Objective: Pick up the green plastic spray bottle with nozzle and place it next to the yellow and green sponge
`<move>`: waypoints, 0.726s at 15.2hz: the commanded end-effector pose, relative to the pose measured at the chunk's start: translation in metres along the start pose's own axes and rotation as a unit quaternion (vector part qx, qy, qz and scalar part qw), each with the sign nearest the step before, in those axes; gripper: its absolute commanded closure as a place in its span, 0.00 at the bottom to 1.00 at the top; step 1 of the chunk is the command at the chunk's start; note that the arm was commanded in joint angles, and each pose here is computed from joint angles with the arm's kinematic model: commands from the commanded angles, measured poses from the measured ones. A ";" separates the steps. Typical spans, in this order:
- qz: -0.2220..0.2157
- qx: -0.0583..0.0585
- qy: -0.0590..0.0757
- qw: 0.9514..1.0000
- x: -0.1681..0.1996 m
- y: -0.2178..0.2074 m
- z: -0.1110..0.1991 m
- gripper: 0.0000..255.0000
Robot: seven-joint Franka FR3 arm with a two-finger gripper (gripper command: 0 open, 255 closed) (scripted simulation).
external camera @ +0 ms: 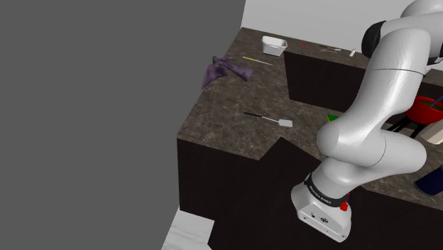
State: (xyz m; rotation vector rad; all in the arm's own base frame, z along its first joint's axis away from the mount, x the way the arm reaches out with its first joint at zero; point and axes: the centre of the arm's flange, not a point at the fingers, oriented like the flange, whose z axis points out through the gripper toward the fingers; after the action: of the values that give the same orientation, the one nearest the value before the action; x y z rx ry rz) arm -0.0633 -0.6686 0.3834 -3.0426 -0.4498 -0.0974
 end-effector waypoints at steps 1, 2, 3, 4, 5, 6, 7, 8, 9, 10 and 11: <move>0.000 0.000 0.000 1.000 0.000 0.000 -0.020 0.00; 0.000 0.000 0.000 1.000 0.000 0.000 -0.034 0.00; 0.000 0.000 0.000 1.000 0.000 0.000 -0.044 0.00; 0.000 0.000 0.000 1.000 0.000 0.000 -0.044 0.00; 0.000 0.000 0.000 1.000 0.000 0.000 -0.044 0.00; 0.000 0.000 0.000 1.000 0.000 0.000 -0.044 0.00; 0.000 0.000 0.000 1.000 0.000 0.000 -0.044 0.00; 0.000 0.000 0.000 1.000 0.000 0.000 -0.044 0.00; 0.000 0.000 0.000 1.000 0.000 0.000 -0.044 0.00; 0.000 0.000 0.000 1.000 0.000 0.000 -0.044 0.00; 0.000 0.000 0.000 1.000 0.000 0.000 -0.044 0.00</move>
State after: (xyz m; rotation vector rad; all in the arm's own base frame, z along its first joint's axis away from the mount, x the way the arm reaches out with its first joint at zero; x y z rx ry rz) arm -0.0658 -0.6715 0.4272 -3.0426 -0.4496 -0.0975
